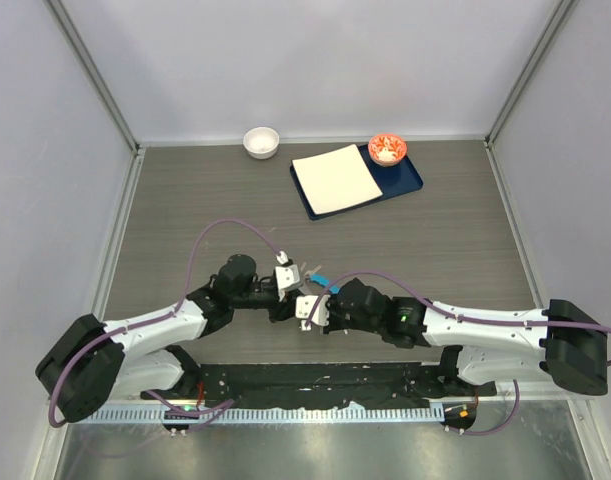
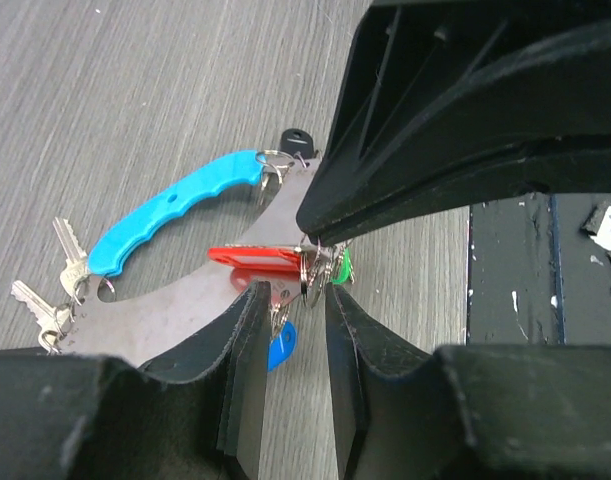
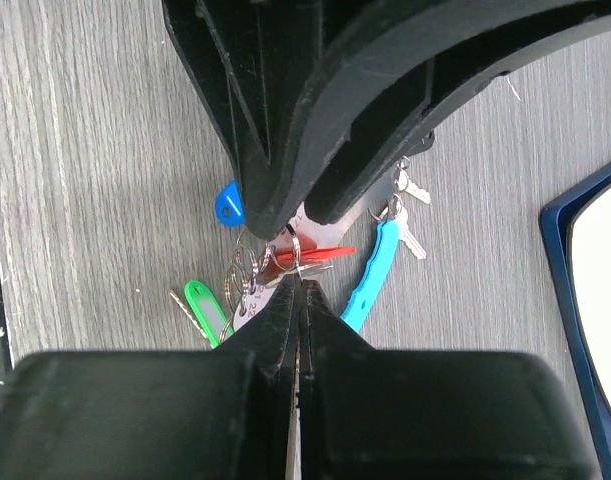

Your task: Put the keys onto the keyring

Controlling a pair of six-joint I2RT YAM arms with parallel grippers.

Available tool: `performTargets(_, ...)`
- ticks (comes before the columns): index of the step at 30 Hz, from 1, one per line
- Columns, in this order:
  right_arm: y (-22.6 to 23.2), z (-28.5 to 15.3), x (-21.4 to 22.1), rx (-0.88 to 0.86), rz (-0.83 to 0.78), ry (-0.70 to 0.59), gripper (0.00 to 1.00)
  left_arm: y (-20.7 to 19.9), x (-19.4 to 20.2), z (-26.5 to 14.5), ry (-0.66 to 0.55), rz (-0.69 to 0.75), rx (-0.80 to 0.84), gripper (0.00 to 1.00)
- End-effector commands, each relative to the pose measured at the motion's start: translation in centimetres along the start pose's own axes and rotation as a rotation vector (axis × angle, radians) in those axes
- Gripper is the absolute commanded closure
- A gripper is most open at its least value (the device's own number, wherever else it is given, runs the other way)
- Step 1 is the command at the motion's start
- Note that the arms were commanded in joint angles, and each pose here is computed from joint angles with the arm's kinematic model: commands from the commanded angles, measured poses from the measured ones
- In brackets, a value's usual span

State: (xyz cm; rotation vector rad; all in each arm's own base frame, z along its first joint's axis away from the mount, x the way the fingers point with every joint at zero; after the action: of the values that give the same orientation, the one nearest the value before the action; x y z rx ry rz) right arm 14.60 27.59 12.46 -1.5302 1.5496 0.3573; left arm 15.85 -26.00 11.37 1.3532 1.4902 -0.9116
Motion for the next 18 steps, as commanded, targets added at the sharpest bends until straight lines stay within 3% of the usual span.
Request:
performTargets(1, -1.15, -0.47, -2.98, 0.036, -0.004, -0.100, 0.99, 0.14, -0.73, 0.16, -0.003, 0.037, 0.030, 0.68)
performTargets(14, -1.09, -0.40, -3.07, 0.030, 0.003, -0.104, 0.99, 0.17, -1.19, 0.89, -0.019, 0.016, 0.063, 0.79)
performTargets(18, -1.12, -0.50, -3.09, 0.034, 0.004, -0.104, 0.99, 0.18, -1.08, 0.90, -0.008, 0.005, 0.063, 0.97)
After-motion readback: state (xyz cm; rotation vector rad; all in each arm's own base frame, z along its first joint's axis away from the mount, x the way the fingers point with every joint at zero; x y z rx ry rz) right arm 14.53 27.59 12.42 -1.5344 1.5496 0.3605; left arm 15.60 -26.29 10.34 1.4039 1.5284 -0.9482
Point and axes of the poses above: each gripper's point midway between its finger pads, its own z axis out along the fingers, its own y axis along the line the jaws close on, x = y × z, the point moved 3 cm from there along -z, back along the fingers, and after that the axes turned 8 degrees about z, right-handed, at the moved point
